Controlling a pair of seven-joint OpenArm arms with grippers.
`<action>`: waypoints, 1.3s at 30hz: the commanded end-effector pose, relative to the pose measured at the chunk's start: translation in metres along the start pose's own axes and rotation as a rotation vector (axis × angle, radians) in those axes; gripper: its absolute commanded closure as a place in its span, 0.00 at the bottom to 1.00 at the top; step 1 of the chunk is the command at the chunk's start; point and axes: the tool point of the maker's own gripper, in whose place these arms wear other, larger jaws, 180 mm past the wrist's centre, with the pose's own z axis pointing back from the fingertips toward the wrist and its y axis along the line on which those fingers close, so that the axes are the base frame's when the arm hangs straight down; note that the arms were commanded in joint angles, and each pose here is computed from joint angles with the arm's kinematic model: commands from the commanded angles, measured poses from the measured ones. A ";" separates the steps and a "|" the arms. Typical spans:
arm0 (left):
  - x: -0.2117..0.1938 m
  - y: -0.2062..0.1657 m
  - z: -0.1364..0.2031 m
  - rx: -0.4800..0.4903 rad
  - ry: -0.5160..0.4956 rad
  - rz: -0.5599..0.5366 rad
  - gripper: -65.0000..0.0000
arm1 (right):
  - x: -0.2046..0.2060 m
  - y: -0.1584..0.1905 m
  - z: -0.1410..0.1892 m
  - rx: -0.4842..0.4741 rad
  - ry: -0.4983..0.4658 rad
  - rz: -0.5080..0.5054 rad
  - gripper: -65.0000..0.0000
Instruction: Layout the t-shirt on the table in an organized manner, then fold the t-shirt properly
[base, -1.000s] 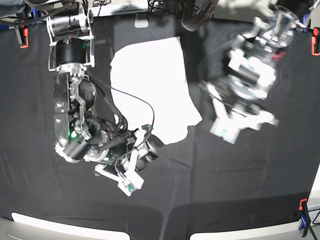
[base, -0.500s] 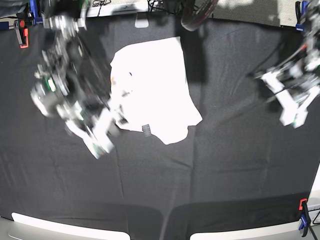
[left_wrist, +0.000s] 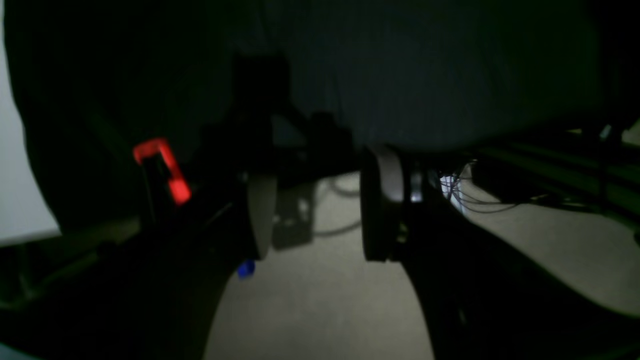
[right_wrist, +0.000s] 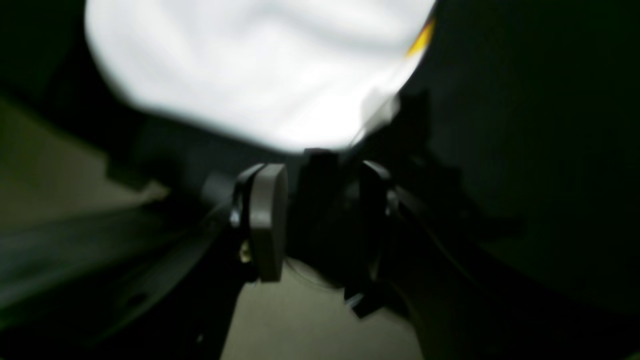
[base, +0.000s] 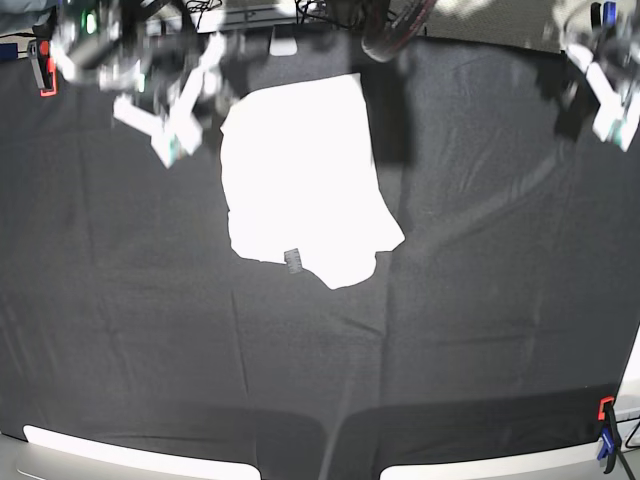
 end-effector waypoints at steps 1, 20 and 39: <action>-0.008 -0.003 0.005 -0.011 0.022 -0.020 0.62 | -0.004 0.009 0.007 0.016 -0.004 -0.001 0.64; -0.169 -0.080 -0.047 -0.350 0.302 0.074 0.62 | -0.237 0.069 -0.007 0.245 0.438 -0.339 0.64; -0.246 -0.133 -0.221 -0.253 0.557 0.230 0.62 | -0.328 -0.008 -0.133 0.014 0.523 -0.483 0.64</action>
